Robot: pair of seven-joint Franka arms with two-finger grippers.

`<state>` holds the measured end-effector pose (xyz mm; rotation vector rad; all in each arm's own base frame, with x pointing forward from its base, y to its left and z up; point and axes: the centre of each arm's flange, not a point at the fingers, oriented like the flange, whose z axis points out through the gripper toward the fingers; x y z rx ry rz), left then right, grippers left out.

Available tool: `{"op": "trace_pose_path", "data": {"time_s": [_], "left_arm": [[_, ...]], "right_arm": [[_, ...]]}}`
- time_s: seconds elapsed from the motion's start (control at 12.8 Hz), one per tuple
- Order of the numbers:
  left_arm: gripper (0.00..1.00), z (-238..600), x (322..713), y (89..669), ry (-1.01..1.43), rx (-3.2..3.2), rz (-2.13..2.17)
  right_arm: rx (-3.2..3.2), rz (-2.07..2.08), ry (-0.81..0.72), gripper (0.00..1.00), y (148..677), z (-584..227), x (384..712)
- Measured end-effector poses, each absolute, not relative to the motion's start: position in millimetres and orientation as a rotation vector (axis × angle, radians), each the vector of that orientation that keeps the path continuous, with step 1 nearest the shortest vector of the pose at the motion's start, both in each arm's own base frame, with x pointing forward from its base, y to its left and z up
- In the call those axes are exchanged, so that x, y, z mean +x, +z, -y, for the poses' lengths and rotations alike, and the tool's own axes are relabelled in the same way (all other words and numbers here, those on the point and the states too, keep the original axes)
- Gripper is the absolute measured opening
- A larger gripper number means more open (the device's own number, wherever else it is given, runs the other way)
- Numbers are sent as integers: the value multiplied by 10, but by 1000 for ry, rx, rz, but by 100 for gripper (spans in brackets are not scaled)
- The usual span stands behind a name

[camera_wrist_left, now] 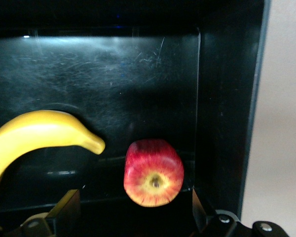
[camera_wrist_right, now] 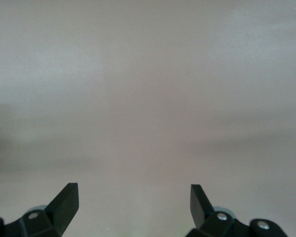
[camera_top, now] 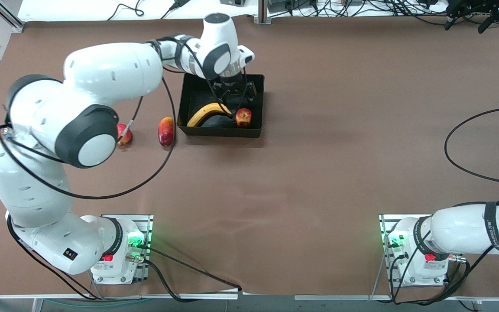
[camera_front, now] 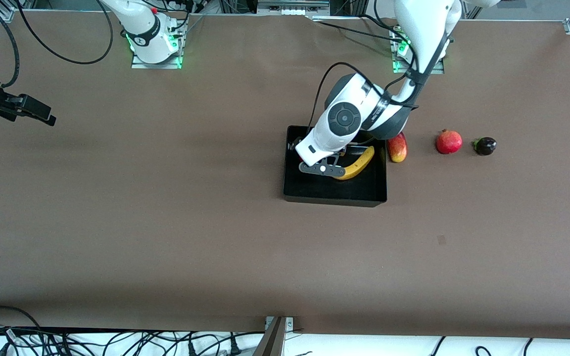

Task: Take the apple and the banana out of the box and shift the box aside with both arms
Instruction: 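Reach into the box and grasp the red apple with the left gripper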

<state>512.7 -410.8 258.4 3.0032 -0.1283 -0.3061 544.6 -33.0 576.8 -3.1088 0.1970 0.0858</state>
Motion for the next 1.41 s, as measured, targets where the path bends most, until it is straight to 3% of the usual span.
{"op": "trace_pose_path", "data": {"time_s": [0.94, 1.02, 1.25, 1.41], "left_arm": [[98, 4250, 5015, 1900, -305, 3017, 136], [93, 4247, 5013, 1885, -307, 3016, 149], [57, 4199, 5058, 1885, -299, 3011, 214], [54, 4143, 5115, 1909, -299, 3014, 216]], "right_arm": [[-3109, -197, 86, 100, 5768, 330, 5446], [-3109, -197, 86, 100, 5768, 330, 5446], [-3109, -197, 86, 100, 5768, 330, 5446], [-3109, -197, 86, 100, 5768, 330, 5446]]}}
